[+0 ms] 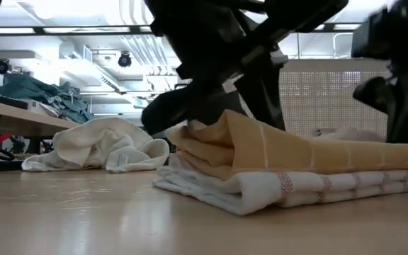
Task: Fold towel
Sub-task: Stack the yellow squared towel on top of the white striped towel
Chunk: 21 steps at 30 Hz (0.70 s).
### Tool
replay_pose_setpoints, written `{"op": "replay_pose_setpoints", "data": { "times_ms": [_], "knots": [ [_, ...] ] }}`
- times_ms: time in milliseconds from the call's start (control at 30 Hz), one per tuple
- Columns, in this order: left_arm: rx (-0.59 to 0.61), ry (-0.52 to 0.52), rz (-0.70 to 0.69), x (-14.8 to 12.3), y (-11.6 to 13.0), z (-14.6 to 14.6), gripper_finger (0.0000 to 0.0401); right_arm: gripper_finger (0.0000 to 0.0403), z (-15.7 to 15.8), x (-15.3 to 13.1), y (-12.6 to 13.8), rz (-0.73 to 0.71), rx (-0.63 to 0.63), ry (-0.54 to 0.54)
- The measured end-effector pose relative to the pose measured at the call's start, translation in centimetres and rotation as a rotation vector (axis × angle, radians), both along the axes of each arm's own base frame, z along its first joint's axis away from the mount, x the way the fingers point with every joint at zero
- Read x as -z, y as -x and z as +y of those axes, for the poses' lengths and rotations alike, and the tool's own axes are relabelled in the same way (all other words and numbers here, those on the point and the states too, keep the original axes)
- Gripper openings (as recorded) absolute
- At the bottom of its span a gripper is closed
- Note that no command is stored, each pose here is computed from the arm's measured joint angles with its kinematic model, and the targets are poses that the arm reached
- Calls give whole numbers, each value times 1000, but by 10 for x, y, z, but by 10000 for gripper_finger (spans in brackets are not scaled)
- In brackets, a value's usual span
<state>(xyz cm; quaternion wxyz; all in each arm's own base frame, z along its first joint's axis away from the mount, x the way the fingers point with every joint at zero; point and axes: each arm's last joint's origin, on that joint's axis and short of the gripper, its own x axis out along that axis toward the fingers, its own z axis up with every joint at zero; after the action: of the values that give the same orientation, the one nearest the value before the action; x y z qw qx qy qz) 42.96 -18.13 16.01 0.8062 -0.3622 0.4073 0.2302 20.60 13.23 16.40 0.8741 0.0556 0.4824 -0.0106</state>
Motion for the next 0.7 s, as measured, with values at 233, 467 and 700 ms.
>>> {"op": "replay_pose_setpoints", "data": {
  "times_ms": [233,467,700],
  "knots": [
    [24,46,27,0,8,-15,63,2,-14,15,7,132,60,193],
    [23,49,-14,-11,15,-26,54,1,-19,-3,9,47,92,184],
    [-12,-14,-104,-21,6,-20,45,0,-7,-26,-12,-207,15,44]
  ]
}}
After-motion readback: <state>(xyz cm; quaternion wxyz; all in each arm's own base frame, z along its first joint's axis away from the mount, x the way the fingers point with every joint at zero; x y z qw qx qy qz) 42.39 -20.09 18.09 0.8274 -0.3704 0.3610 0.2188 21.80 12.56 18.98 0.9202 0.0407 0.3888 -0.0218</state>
